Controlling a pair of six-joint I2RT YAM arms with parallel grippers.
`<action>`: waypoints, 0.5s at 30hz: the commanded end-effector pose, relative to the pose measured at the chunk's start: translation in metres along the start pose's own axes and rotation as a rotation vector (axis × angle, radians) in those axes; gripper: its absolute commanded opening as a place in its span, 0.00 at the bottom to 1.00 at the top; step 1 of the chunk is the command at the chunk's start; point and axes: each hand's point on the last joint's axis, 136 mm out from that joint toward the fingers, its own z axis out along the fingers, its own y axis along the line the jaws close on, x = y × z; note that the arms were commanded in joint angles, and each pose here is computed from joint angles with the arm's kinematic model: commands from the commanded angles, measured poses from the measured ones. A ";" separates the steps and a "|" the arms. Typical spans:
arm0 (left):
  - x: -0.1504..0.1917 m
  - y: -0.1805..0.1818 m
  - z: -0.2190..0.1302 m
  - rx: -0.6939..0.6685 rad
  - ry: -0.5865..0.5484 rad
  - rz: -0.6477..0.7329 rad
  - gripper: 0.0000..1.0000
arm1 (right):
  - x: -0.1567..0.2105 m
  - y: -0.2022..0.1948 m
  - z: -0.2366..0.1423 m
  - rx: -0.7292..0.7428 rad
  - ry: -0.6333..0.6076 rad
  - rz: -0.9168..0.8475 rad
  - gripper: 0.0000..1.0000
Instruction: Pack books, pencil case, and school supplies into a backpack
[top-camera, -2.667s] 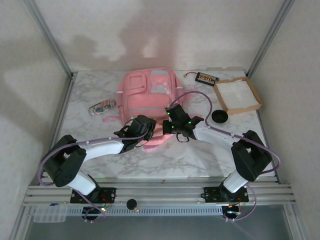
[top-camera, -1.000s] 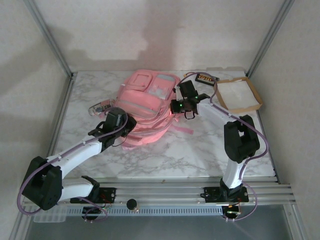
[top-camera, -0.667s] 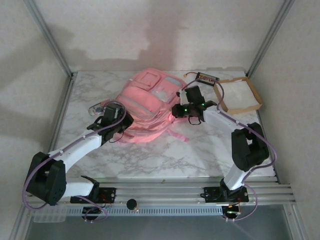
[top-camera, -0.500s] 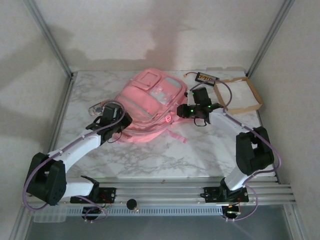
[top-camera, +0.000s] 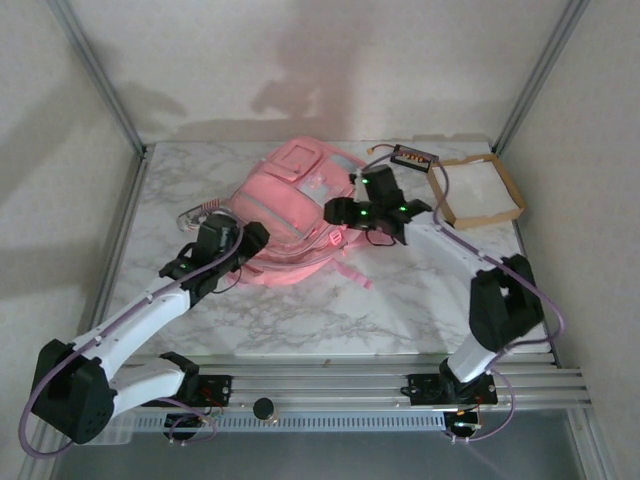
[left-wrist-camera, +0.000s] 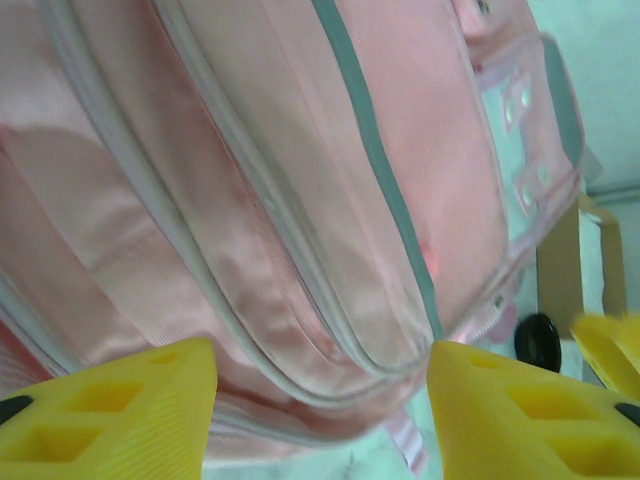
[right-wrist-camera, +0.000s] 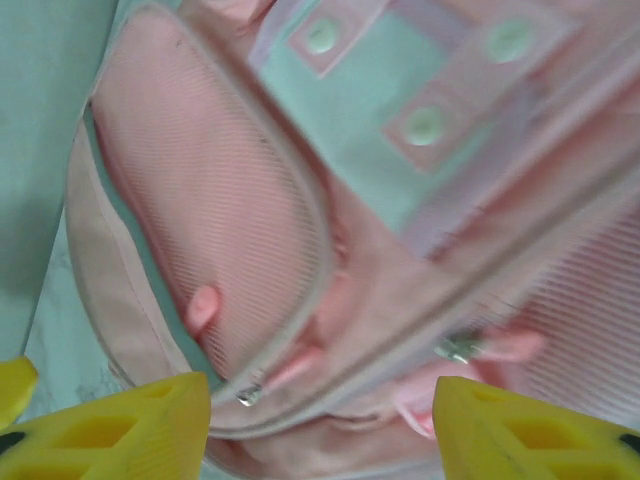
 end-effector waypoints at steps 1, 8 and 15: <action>0.009 -0.007 0.005 0.009 -0.005 -0.023 0.58 | -0.010 0.010 0.016 0.028 0.005 0.018 0.62; 0.009 -0.001 0.016 -0.040 -0.013 0.005 0.58 | -0.021 0.003 0.049 0.129 0.048 -0.023 0.55; -0.003 0.005 0.025 -0.085 -0.039 0.028 0.58 | -0.018 -0.006 0.066 0.161 0.085 -0.035 0.56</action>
